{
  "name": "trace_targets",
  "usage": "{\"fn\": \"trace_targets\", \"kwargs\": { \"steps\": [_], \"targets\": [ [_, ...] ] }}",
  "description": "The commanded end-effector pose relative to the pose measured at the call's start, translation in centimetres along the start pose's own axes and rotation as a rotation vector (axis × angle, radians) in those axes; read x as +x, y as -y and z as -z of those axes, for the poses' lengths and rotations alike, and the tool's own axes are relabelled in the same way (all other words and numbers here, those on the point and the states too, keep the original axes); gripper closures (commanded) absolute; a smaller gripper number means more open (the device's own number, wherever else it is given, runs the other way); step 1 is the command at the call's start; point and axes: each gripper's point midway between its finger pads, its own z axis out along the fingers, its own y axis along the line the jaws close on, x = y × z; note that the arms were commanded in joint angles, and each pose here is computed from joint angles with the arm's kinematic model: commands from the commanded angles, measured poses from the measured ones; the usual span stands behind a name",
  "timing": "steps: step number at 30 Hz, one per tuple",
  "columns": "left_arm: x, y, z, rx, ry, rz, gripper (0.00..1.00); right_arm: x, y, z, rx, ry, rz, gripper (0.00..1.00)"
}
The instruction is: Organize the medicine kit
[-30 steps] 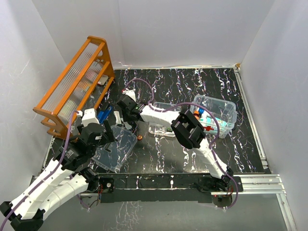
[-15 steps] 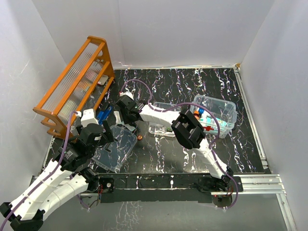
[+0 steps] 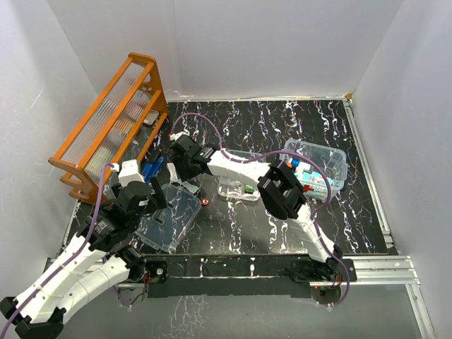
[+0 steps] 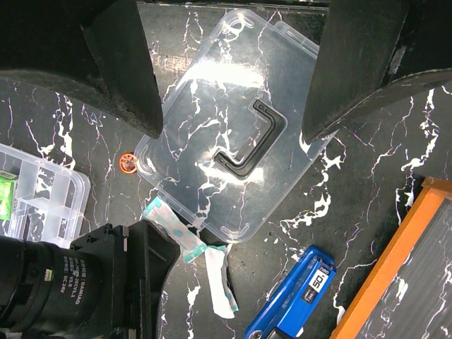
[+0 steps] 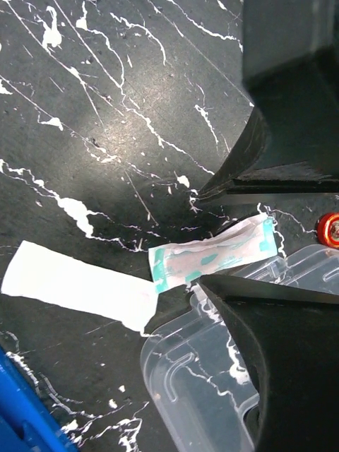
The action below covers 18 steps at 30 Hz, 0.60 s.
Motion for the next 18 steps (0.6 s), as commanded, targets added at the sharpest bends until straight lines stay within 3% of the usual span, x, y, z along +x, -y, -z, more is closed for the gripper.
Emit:
{"fn": "trace_targets", "kwargs": {
  "steps": [1, 11, 18],
  "targets": [
    [-0.9, -0.3, 0.3, -0.016, 0.025, 0.018, 0.22, -0.7, -0.1, 0.7, -0.017, 0.017, 0.094, 0.58],
    [-0.8, -0.3, 0.3, -0.019, 0.023, 0.016, 0.22, 1.6, -1.4, -0.7, -0.115, -0.056, 0.148, 0.60],
    [-0.8, -0.3, 0.3, -0.019, 0.023, 0.016, 0.22, 3.1, -0.6, -1.7, -0.083, -0.098, 0.161, 0.62]
  ]
}}
